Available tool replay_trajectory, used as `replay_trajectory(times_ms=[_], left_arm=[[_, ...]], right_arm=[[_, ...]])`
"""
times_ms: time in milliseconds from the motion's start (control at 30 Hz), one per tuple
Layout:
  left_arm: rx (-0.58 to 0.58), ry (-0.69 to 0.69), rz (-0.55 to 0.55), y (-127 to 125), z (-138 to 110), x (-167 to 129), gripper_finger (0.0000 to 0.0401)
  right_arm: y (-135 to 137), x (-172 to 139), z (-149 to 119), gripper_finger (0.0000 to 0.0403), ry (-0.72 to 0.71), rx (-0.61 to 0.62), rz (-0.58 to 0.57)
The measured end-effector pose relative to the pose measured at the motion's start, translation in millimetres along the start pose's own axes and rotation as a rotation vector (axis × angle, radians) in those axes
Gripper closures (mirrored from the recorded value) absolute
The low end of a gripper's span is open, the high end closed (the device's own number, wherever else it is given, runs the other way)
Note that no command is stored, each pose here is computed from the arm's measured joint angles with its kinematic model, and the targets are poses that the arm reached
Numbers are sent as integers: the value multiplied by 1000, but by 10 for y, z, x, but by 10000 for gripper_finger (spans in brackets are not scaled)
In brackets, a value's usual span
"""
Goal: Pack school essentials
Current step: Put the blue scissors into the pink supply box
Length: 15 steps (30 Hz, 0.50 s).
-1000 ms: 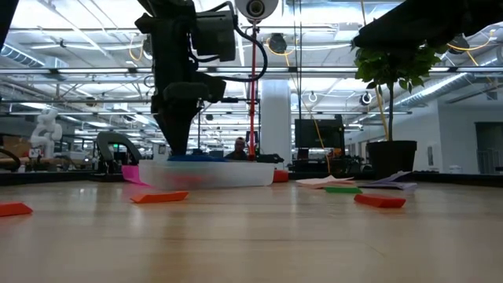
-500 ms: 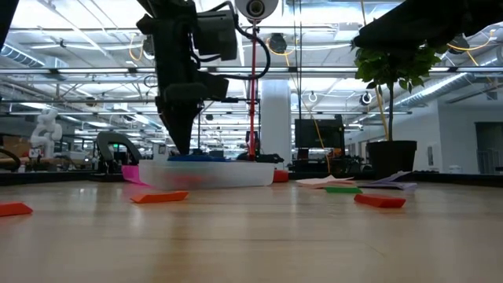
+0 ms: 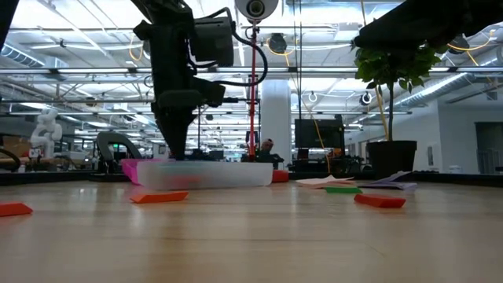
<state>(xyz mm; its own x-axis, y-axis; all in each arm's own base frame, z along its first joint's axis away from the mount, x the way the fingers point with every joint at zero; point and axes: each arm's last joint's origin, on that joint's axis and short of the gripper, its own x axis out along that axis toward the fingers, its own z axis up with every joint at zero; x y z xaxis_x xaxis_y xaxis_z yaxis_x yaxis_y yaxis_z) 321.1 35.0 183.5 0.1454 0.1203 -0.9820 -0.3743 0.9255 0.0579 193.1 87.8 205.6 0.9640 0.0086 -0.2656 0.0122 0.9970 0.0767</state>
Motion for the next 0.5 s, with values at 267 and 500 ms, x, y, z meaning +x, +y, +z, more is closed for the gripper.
replay_trajectory(times_ms=[267, 500], left_arm=[[-39, 54, -29, -12, -50, -5, 336], [-23, 68, -49, -73, -77, -16, 336]], right_arm=[[5, 0, -1, 337, 4, 0, 17], [4, 0, -1, 337, 4, 0, 16]])
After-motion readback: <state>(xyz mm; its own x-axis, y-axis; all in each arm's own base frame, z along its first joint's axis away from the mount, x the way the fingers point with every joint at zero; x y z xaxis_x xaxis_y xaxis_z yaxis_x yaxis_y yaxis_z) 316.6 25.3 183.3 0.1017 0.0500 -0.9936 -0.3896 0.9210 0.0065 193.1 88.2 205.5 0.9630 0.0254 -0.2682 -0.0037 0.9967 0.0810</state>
